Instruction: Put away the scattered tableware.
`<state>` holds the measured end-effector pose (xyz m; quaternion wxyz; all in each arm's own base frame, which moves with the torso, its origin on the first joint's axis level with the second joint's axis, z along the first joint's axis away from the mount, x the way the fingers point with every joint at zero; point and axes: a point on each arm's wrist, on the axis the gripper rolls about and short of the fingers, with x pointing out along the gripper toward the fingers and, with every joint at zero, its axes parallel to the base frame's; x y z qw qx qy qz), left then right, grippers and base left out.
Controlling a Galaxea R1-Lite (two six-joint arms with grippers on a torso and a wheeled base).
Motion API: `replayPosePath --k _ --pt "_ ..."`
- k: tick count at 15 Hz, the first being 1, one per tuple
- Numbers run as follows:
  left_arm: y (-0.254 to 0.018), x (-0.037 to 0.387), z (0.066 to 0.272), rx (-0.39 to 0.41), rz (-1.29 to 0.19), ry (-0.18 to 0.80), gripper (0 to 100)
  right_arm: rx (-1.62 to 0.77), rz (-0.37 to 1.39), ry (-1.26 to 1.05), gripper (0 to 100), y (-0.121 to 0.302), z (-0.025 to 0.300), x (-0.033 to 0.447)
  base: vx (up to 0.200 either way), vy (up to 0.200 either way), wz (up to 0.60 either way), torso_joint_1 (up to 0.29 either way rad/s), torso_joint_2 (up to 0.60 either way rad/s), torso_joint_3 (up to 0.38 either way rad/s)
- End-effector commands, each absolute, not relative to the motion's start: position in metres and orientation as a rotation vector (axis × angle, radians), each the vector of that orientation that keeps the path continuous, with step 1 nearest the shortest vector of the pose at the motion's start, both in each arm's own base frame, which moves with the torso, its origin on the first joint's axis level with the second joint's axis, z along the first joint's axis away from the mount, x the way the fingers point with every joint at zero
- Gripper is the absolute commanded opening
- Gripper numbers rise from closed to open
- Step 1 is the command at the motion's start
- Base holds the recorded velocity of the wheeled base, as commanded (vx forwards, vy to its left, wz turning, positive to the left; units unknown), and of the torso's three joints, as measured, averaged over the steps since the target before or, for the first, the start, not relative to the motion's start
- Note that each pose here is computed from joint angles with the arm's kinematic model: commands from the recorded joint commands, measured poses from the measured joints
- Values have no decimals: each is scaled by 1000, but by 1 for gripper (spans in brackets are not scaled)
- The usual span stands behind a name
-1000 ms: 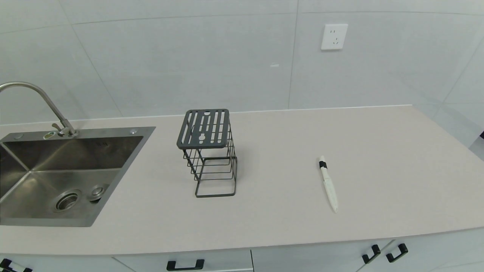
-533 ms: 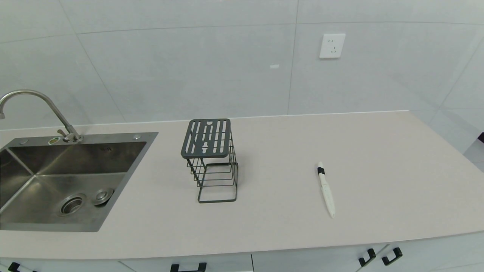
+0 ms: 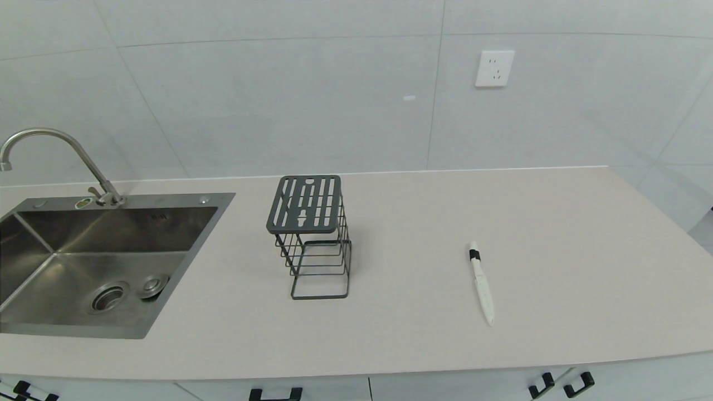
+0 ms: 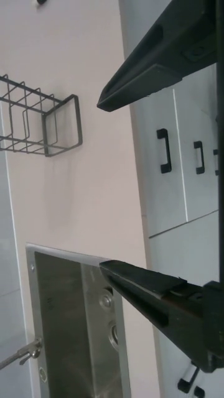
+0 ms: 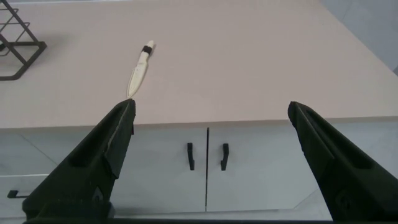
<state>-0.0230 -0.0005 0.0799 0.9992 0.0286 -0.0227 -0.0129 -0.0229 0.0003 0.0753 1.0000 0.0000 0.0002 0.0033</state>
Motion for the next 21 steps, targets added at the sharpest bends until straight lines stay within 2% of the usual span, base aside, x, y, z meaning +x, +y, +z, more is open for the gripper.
replayPosePath --k 1,7,10,21 --pt "0 -23 80 57 -26 -45 100 0 8 2 100 0 75 -23 0 0 0 0 0 0" --pt "0 -23 80 54 -26 -45 100 0 8 2 100 0 75 -23 0 0 0 0 0 0" --pt "-1 -23 80 53 -33 -45 100 2 6 2 100 0 75 -23 200 0 0 5 4 4" --pt "-1 -23 80 54 -29 -45 100 0 6 2 100 0 75 -23 0 0 0 5 2 -2"
